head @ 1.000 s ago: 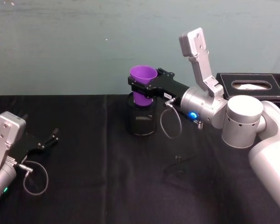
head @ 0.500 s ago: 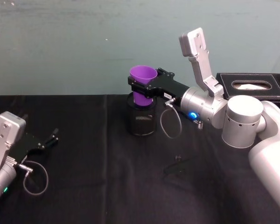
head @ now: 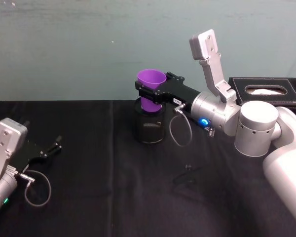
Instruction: Pick up one cup with a gripper and tap it against the other cup.
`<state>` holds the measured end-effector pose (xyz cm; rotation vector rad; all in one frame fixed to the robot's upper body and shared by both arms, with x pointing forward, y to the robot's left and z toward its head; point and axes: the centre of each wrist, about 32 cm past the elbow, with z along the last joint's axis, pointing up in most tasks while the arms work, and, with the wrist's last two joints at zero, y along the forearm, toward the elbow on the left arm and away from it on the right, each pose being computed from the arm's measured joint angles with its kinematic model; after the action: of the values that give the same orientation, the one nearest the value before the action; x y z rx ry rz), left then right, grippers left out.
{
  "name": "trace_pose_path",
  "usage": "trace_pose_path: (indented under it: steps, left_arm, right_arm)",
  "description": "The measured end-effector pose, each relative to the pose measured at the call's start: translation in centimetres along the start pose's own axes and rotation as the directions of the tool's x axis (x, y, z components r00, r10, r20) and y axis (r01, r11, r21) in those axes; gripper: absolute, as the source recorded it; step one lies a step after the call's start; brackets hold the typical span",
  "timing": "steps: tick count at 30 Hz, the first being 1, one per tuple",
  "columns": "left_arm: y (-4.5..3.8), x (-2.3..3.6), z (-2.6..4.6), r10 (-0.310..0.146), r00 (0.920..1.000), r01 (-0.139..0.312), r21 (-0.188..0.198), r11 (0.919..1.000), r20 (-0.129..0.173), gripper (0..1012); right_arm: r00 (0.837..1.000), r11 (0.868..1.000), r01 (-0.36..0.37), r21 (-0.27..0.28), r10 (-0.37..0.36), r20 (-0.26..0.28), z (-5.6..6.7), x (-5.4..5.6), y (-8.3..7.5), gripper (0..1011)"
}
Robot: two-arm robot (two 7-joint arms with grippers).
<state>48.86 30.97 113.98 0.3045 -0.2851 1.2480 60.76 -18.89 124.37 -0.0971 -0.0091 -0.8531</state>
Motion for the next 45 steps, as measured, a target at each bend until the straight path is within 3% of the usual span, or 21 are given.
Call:
trace_pose_path:
  steps: [45]
  left_arm:
    - [0.0,0.0,0.0,0.0,1.0,0.0,0.0,1.0,0.0,1000]
  right_arm:
    - [1.0,1.0,0.0,0.0,0.0,0.0,0.0,0.0,0.0,747]
